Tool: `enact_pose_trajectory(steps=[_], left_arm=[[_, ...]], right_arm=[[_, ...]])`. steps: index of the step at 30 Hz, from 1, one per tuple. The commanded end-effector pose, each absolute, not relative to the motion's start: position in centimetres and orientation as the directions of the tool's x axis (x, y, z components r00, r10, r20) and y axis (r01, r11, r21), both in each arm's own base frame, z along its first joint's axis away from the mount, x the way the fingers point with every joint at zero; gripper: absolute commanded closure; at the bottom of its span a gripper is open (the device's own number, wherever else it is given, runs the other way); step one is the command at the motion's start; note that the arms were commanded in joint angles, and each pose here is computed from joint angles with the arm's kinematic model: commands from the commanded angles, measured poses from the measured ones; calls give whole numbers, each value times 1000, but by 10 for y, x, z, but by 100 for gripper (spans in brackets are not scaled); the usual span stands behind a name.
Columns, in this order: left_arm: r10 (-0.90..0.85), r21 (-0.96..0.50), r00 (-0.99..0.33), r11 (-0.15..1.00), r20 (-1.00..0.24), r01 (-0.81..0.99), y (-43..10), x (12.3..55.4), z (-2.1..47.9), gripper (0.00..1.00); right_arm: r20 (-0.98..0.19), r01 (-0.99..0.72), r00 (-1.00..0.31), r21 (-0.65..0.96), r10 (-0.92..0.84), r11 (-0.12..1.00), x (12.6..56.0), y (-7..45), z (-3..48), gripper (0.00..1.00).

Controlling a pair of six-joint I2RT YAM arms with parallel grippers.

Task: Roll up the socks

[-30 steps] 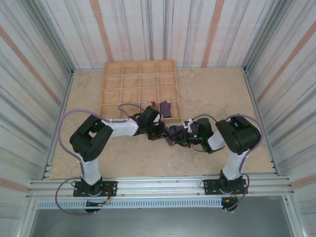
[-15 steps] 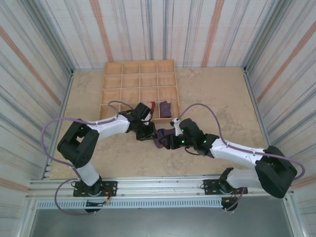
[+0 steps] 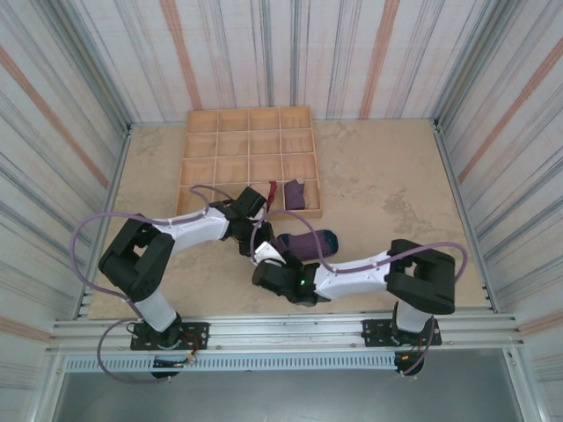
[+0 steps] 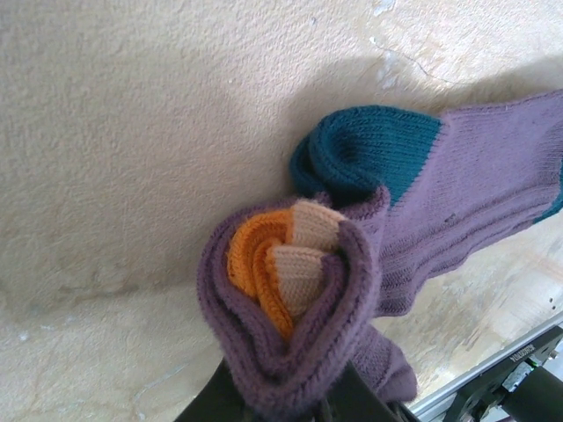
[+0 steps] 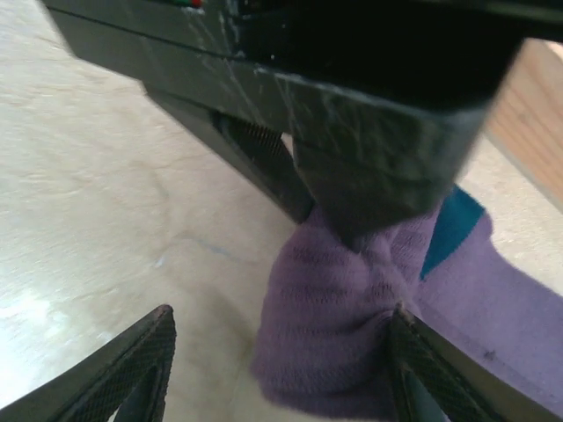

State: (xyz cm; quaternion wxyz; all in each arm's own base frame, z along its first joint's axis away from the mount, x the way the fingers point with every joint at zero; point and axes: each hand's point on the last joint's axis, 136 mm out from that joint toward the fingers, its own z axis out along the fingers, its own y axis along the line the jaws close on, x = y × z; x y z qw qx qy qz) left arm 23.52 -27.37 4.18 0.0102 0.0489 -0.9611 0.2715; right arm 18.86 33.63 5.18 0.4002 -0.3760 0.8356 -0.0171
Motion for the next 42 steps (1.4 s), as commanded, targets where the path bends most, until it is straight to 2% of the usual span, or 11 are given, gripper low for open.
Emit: enact_pose_trajectory(steps=[1, 4, 8, 10, 14, 17, 20, 26, 31, 37, 42], left_arm=[[-80, -520, -993, 847, 83, -111, -274, 224, 42, 100], [-71, -523, -994, 846, 85, -106, -274, 223, 42, 100], [-60, -525, -994, 846, 88, -97, -273, 220, 41, 100], [-54, -532, -995, 842, 83, -90, -273, 220, 43, 96], [-63, -559, -996, 825, 57, -84, -270, 223, 49, 62], [-73, -575, -997, 814, 33, -79, -269, 227, 59, 44], [-78, -586, -997, 807, 9, -68, -268, 231, 70, 39], [-118, -610, -992, 790, -55, -60, -262, 237, 87, 37], [-106, -622, -993, 781, -48, -53, -267, 237, 87, 40], [-38, -627, -996, 778, -86, 24, -286, 238, 87, 41], [17, -628, -995, 774, -100, 76, -314, 234, 75, 39]], right_arm=[[-622, -520, -350, -492, -700, 698, 206, 324, 52, 38], [-600, -484, -354, -539, -718, 689, 212, 322, 44, 44], [-587, -467, -390, -537, -709, 702, 214, 314, 35, 68], [-590, -469, -421, -508, -688, 723, 215, 308, 31, 81], [-609, -524, -506, -345, -611, 778, 209, 296, 21, 100], [-610, -573, -574, -177, -546, 800, 200, 288, 11, 100], [-604, -568, -654, -6, -455, 823, 196, 279, 6, 100], [-586, -501, -747, 184, -315, 846, 192, 256, 1, 100], [-522, -407, -836, 381, -171, 830, 190, 246, 0, 100], [-345, -222, -939, 634, 13, 741, 192, 234, 9, 100], [-221, -85, -969, 717, 110, 692, 193, 224, 7, 100]])
